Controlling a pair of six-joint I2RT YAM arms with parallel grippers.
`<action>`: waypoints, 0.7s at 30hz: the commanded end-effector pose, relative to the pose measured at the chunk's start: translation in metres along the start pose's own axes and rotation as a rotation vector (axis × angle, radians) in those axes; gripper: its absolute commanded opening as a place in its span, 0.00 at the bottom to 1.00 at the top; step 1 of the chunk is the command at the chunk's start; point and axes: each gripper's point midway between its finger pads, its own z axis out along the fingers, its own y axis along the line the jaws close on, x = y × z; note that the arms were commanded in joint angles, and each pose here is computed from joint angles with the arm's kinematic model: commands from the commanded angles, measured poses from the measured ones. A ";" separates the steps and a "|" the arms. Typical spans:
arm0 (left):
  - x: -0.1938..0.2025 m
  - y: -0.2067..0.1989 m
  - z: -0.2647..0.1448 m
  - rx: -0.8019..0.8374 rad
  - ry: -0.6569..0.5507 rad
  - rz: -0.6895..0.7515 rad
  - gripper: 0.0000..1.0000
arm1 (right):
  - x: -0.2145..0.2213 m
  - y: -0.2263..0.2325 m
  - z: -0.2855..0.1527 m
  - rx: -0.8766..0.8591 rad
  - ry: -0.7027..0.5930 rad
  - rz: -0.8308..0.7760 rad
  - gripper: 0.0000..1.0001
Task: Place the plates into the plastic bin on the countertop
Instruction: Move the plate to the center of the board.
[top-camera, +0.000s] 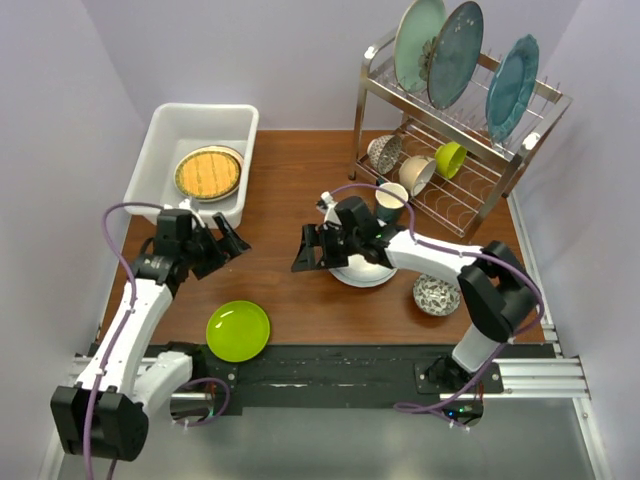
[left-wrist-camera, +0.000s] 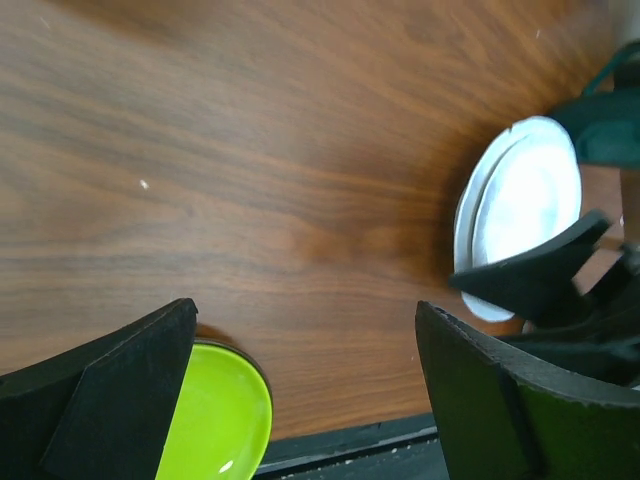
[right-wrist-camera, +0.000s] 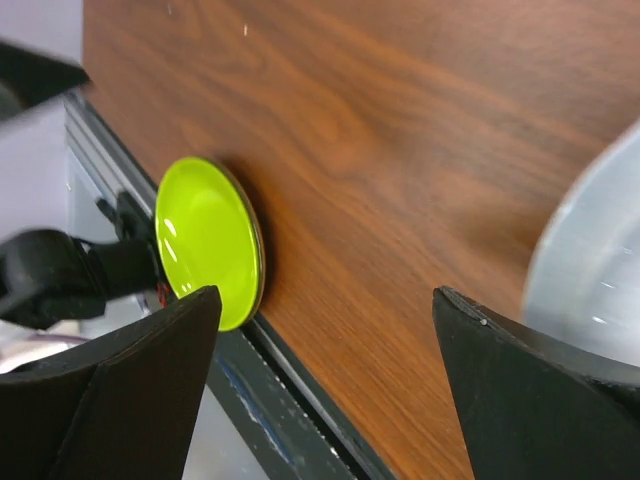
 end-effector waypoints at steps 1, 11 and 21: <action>-0.038 -0.010 -0.020 0.025 -0.048 0.024 0.96 | 0.016 0.036 0.012 -0.078 0.110 -0.135 0.88; -0.057 0.003 -0.014 0.044 -0.040 -0.020 0.96 | 0.068 0.068 0.047 -0.230 0.350 -0.224 0.71; -0.066 0.004 -0.015 0.073 -0.050 -0.030 0.96 | 0.108 0.078 0.073 -0.330 0.521 -0.185 0.54</action>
